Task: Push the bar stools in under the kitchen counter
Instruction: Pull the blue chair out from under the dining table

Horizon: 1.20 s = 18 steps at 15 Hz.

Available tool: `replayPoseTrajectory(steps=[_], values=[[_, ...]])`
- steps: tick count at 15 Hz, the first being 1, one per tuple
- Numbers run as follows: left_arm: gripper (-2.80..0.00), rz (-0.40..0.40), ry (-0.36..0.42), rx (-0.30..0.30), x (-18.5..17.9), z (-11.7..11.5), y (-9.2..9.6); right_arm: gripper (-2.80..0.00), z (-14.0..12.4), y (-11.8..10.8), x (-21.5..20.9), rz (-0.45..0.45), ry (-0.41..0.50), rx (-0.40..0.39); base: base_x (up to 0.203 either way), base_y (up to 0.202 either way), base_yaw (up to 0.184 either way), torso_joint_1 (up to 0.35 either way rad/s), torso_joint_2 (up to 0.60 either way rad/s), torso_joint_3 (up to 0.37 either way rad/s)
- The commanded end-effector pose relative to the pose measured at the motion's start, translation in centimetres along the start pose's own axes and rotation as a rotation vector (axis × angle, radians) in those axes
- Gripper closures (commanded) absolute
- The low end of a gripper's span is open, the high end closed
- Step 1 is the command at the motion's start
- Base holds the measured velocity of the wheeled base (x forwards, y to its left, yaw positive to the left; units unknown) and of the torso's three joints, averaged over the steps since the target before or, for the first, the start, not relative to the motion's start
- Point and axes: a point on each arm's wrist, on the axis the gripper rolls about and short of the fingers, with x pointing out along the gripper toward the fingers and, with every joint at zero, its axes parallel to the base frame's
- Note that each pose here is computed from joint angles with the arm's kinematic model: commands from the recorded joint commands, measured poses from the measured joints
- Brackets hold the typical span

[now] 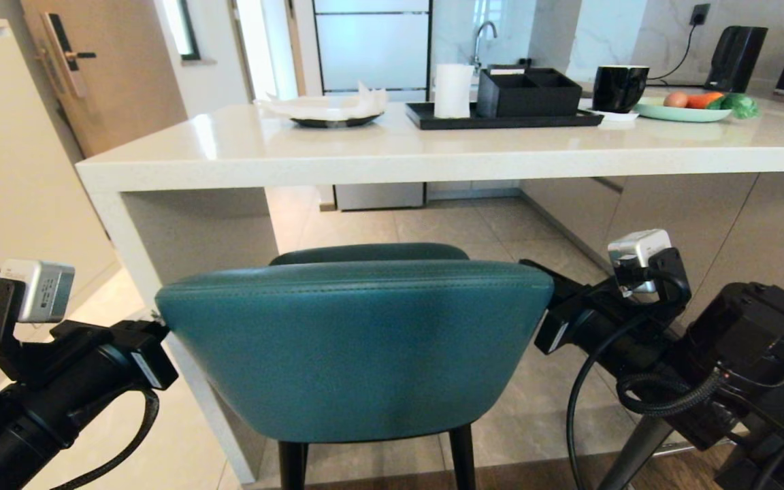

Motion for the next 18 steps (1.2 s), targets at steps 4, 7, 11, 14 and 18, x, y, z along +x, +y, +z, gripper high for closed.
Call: replayPoseTrajectory(steps=[4, 7, 11, 14, 18], values=[[0.0, 0.005, -0.027, -0.004, 0.14, 0.52, 0.0, 0.0, -0.59, -0.13, 0.03, -0.02, 0.025, 0.005, 0.0, 0.0, 0.0, 0.0, 0.0, 0.0], [0.0, 0.006, -0.021, -0.005, 0.15, 0.39, 0.02, 0.0, -0.66, -0.17, 0.12, -0.021, 0.026, 0.007, 0.0, 0.0, 0.0, 0.0, 0.0, 0.0], [0.0, 0.003, -0.021, -0.005, 0.31, 0.43, -0.02, 0.0, -0.97, -0.19, 0.31, -0.022, 0.035, 0.007, -0.057, 0.0, -0.001, 0.005, 0.0, 0.0], [0.0, 0.003, -0.021, -0.006, 0.32, 0.43, -0.01, 0.0, -0.78, -0.26, 0.56, -0.026, 0.025, 0.009, -0.195, 0.0, -0.001, 0.003, 0.0, 0.003], [0.0, 0.004, -0.036, -0.006, 0.75, 0.82, -0.01, 0.0, -0.74, -0.35, 0.61, -0.029, 0.022, 0.009, -0.147, 0.0, -0.003, 0.001, 0.0, 0.005]])
